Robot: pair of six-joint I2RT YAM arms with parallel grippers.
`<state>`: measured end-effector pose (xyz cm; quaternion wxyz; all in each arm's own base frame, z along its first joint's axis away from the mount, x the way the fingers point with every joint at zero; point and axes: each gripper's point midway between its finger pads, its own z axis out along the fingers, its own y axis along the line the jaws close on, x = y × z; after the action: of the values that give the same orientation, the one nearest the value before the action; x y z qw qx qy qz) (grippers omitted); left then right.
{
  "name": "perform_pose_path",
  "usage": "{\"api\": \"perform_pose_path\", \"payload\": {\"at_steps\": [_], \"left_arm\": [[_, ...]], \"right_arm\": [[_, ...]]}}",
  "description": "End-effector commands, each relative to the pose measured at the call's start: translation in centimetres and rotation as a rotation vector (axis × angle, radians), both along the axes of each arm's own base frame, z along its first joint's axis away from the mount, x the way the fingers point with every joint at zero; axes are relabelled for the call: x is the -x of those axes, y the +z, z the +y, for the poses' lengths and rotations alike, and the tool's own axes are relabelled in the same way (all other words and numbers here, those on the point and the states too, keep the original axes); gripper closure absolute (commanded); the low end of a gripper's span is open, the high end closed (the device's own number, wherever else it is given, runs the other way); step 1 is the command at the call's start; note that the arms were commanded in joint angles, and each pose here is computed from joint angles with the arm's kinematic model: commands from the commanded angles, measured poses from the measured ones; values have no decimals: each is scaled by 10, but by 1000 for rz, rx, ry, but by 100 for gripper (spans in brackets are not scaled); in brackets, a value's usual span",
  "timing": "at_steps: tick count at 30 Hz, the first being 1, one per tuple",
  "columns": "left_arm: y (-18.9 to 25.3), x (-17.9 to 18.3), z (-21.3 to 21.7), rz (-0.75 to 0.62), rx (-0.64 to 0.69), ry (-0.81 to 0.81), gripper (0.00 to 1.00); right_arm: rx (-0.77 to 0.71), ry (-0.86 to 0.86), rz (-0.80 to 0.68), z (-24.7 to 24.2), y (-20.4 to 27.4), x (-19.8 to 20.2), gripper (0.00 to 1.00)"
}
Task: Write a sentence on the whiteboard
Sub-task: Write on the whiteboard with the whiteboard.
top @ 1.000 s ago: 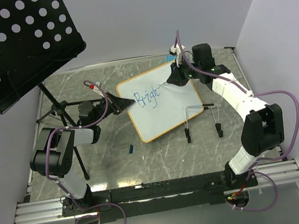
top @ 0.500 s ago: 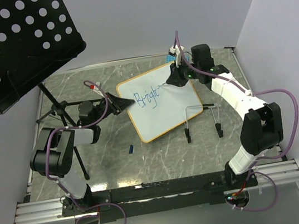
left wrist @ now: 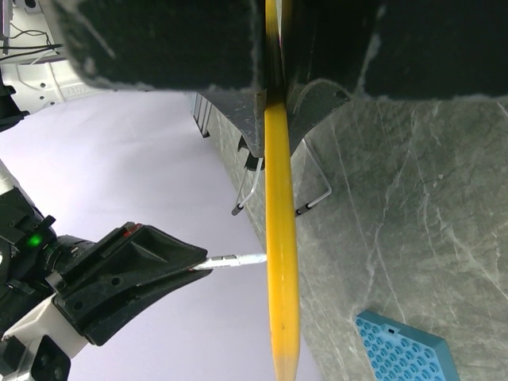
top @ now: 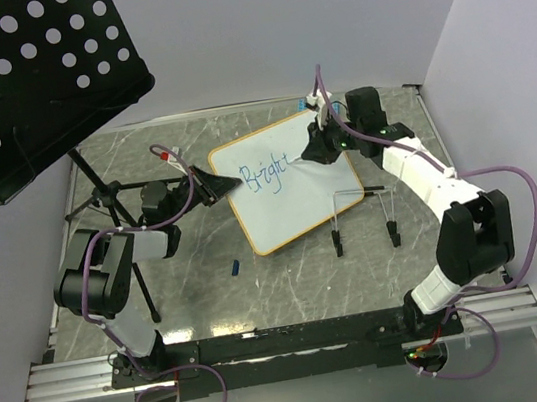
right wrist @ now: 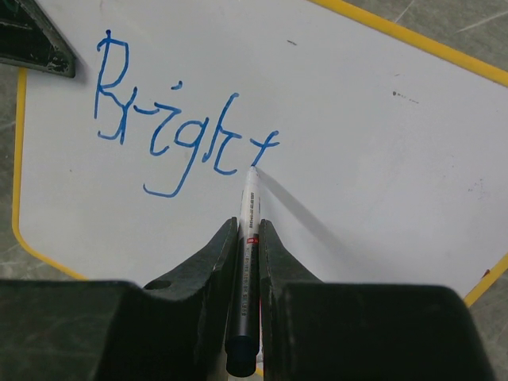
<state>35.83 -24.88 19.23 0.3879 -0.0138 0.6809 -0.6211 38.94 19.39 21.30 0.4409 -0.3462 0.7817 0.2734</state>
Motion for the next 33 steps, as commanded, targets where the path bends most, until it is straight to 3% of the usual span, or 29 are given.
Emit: {"api": "perform_pose_path", "payload": {"at_steps": [1, 14, 33], "left_arm": [[83, 7, 1, -310, 120, -17, 99], [86, 10, 2, -317, 114, -19, 99], [77, 16, 3, -303, 105, -21, 99]], "right_arm": [[6, 32, -23, 1, 6, 15, 100], [25, -11, -56, -9, 15, 5, 100], [-51, -35, -163, -16, 75, -5, 100]]}}
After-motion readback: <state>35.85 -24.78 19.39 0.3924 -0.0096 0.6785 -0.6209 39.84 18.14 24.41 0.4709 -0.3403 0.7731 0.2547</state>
